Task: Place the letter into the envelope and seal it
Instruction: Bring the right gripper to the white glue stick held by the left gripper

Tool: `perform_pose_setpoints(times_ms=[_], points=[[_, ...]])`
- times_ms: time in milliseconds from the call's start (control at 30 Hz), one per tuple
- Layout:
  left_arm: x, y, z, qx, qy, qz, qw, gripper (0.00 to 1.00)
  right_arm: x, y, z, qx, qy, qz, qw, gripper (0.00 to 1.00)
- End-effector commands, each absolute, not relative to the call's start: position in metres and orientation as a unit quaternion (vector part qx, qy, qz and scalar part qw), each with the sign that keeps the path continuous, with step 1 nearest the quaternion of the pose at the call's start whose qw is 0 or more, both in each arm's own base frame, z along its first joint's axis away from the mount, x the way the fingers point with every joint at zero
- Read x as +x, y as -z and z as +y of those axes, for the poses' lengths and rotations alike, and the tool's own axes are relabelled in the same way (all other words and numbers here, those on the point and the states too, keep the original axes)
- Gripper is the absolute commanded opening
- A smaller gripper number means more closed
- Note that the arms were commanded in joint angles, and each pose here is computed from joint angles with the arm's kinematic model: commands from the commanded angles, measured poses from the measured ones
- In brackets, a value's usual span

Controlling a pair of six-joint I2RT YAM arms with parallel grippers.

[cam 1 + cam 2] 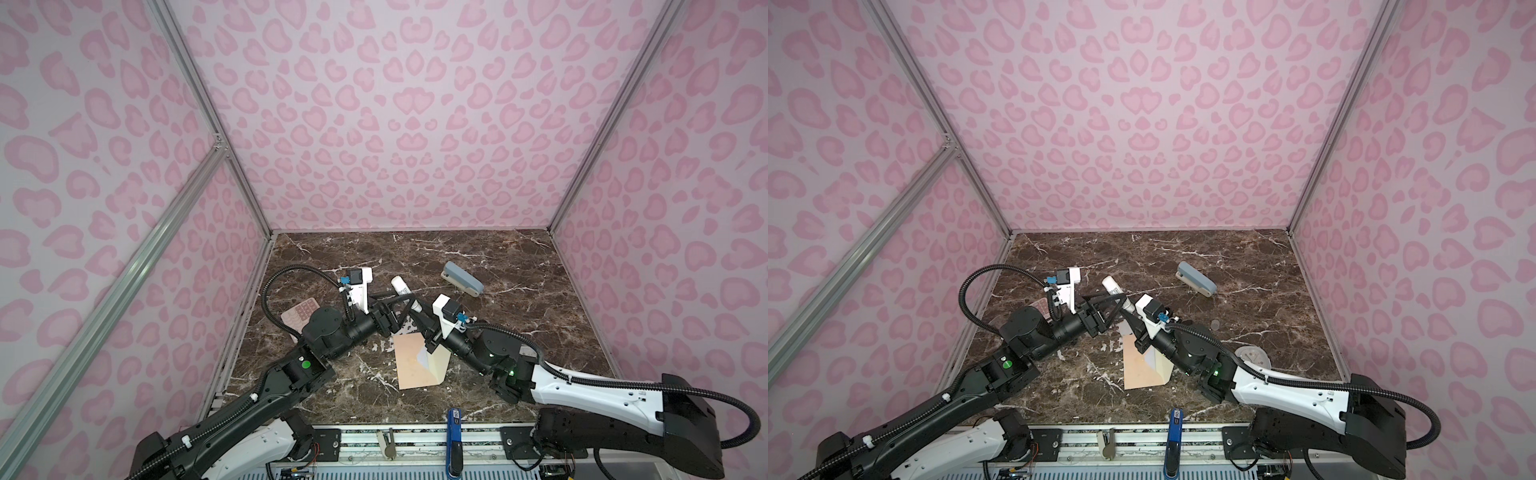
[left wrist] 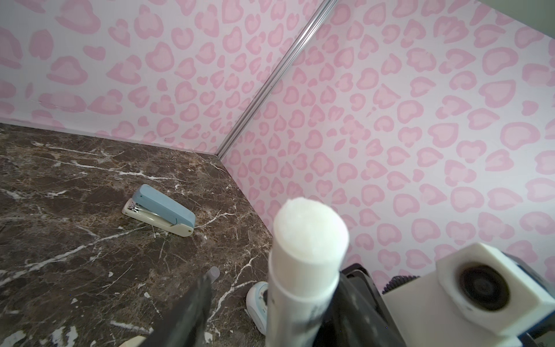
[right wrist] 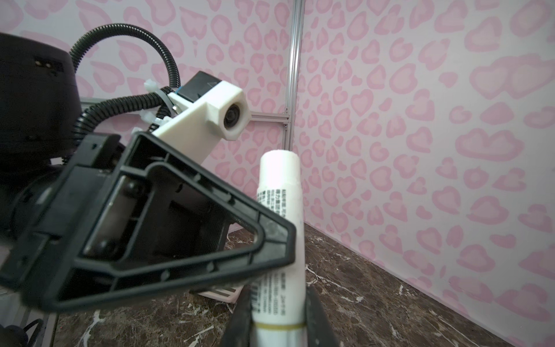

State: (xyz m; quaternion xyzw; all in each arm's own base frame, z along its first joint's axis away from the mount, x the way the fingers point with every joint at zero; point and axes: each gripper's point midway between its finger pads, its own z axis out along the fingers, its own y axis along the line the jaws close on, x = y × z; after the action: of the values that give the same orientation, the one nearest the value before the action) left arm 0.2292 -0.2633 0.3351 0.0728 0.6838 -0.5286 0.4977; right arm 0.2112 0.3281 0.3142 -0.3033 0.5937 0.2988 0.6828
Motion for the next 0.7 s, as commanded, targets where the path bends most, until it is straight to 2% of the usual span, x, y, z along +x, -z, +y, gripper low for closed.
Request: perform_pose_setpoints(times_ms=[0, 267, 500, 667], points=[[0.231, -0.347, -0.258, 0.063, 0.534, 0.673, 0.508, 0.67, 0.207, -0.301, 0.328, -0.325, -0.289, 0.608, 0.664, 0.15], [0.229, -0.352, -0.264, 0.074, 0.547, 0.670, 0.496, 0.64, 0.205, -0.293, 0.324, -0.345, -0.272, 0.621, 0.649, 0.15], [0.230, -0.346, -0.271, 0.079, 0.549, 0.679, 0.481, 0.55, 0.204, -0.294, 0.322, -0.350, -0.265, 0.621, 0.649, 0.15], [0.232, -0.346, -0.269, 0.075, 0.549, 0.679, 0.482, 0.42, 0.203, -0.295, 0.319, -0.353, -0.264, 0.619, 0.650, 0.16]])
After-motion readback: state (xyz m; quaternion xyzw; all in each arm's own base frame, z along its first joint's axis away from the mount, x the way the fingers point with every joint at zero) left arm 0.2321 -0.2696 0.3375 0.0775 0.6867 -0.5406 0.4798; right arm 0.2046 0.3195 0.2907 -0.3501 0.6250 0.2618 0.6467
